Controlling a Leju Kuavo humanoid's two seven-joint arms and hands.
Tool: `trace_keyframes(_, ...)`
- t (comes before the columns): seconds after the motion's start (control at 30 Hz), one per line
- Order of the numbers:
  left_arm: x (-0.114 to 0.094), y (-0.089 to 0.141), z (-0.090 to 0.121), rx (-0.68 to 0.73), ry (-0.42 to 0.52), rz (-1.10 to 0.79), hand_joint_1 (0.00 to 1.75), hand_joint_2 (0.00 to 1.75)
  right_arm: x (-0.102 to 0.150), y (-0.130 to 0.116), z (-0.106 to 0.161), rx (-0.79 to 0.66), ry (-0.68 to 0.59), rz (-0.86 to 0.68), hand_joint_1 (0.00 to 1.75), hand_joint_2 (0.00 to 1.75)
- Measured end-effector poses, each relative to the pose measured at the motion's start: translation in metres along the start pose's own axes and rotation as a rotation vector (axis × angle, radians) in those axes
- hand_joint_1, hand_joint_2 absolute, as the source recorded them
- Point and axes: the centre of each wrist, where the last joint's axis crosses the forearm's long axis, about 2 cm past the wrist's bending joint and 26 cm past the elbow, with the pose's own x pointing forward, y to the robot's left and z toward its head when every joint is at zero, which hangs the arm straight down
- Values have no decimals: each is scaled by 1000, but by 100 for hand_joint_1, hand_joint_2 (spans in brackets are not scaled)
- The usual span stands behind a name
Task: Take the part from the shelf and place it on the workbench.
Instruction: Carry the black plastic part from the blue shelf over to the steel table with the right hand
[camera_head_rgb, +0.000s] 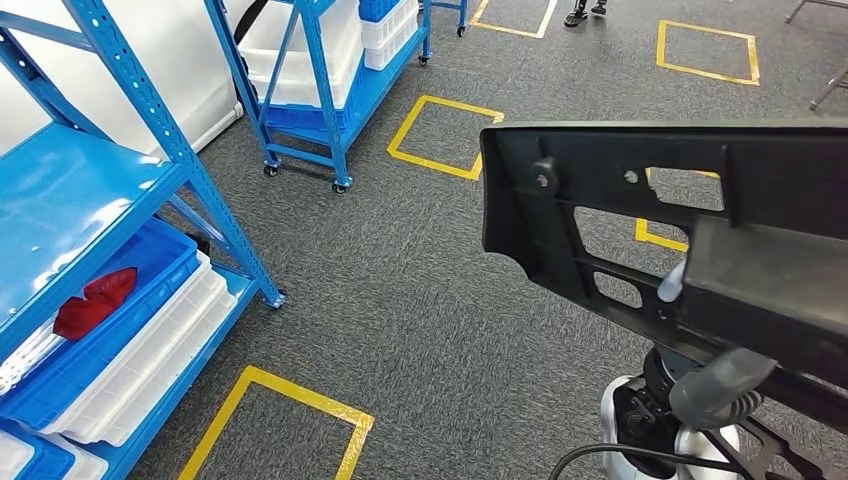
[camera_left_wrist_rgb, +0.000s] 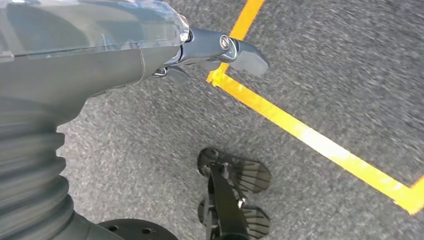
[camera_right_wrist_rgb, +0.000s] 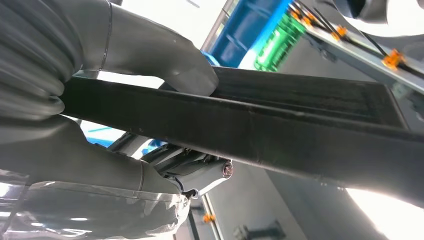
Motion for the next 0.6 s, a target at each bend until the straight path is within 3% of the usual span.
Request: trace_keyframes(0.6,-5,-24,4,-43,16,27,0,175,-15,13,13,3,73,-78,164,175)
